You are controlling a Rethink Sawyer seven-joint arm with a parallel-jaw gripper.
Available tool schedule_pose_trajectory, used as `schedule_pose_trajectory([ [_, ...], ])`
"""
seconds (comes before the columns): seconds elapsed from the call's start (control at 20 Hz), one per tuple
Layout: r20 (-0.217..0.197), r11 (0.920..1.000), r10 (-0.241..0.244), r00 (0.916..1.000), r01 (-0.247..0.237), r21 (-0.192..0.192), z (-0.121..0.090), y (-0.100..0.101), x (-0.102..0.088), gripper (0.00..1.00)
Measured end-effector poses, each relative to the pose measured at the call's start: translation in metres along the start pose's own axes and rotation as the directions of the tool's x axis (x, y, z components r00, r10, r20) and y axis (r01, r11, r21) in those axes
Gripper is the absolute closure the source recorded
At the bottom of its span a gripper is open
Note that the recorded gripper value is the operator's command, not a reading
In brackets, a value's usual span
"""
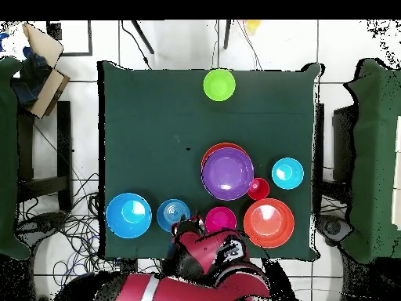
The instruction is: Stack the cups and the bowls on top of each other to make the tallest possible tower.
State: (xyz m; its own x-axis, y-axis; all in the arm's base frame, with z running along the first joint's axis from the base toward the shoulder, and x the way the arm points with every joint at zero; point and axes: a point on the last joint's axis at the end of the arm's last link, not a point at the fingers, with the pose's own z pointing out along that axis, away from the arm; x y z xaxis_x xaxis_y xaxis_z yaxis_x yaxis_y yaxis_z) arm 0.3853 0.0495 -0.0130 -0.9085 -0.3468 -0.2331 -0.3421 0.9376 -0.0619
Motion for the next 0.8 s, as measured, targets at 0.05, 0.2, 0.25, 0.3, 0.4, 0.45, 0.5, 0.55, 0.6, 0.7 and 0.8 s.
schedule_pose_trajectory([
  [0.05,0.000,1.0000,-0.003,1.0000,0.003,0.002,0.001,0.000,0.000,0.00],
  [0.2,0.001,0.9998,-0.018,0.9998,0.018,0.007,0.003,0.002,-0.003,0.00],
  [0.25,0.003,0.9996,-0.028,0.9996,0.028,0.010,0.005,0.004,-0.005,0.00],
  [0.3,0.005,0.9994,-0.033,0.9994,0.033,0.012,0.006,0.005,-0.007,0.00],
  [0.4,0.016,0.9987,-0.048,0.9987,0.048,0.016,0.009,0.007,-0.014,0.00],
  [0.45,0.022,0.9984,-0.053,0.9984,0.053,0.018,0.010,0.007,-0.017,0.00],
  [0.5,0.027,0.9982,-0.057,0.9980,0.057,0.020,0.011,0.007,-0.020,0.00],
  [0.55,0.032,0.9979,-0.062,0.9976,0.061,0.022,0.012,0.007,-0.023,0.00],
  [0.6,0.036,0.9977,-0.064,0.9973,0.063,0.024,0.013,0.007,-0.025,0.00],
  [0.7,0.044,0.9973,-0.069,0.9966,0.068,0.028,0.014,0.006,-0.029,0.00],
  [0.8,0.050,0.9970,-0.072,0.9961,0.070,0.032,0.015,0.004,-0.033,0.00],
])
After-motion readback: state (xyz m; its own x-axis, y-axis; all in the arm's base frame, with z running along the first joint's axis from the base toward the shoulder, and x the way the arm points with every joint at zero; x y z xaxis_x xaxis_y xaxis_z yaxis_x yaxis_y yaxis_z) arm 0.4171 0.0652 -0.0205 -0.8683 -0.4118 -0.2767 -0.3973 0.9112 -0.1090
